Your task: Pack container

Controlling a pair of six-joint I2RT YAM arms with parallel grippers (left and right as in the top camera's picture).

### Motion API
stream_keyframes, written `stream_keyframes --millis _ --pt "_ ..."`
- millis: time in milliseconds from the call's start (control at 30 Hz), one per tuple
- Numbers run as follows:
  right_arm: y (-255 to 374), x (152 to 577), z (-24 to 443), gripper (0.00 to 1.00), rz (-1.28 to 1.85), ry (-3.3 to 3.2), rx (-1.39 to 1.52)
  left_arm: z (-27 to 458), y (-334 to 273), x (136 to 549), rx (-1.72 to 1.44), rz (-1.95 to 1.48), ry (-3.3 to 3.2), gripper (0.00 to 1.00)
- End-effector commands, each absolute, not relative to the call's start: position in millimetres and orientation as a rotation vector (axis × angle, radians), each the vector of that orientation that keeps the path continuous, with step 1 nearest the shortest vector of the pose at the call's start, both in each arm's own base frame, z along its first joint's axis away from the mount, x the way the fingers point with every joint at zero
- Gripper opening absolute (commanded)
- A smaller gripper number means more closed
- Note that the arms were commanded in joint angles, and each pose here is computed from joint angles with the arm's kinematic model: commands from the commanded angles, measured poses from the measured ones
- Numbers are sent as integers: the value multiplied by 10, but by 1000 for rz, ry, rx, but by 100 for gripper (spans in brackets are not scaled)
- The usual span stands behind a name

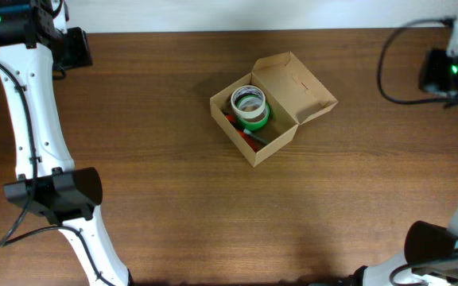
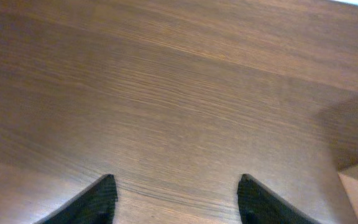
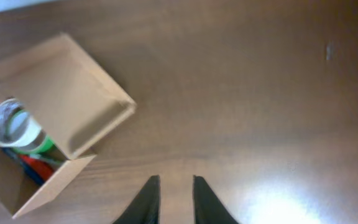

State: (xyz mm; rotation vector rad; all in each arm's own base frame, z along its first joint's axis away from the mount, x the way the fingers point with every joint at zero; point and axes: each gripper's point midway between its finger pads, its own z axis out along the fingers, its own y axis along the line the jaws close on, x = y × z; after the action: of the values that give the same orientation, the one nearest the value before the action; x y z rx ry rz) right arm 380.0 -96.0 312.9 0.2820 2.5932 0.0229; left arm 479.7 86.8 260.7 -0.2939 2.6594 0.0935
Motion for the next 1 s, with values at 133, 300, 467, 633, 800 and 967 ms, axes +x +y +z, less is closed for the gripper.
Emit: stream_keyframes --millis 133,300,467,633,800,967 --pt "-866 3827 1941 11 175 2818 465 2349 427 4799 -26 0 2750 27" --pt "-517 3909 1273 8 353 2916 416 2175 65 4841 124 1 2776 27" --pt "-190 4041 803 6 467 2990 352 2158 -185 4879 201 24 2761 30" --pt "104 4286 501 5 551 2967 253 2153 -274 4860 231 41 2765 31" --pt "286 4574 421 5 562 2875 154 2146 -273 4841 232 40 2773 31" --pt "484 4746 497 6 603 2791 51 2150 -273 4859 230 40 2766 32"
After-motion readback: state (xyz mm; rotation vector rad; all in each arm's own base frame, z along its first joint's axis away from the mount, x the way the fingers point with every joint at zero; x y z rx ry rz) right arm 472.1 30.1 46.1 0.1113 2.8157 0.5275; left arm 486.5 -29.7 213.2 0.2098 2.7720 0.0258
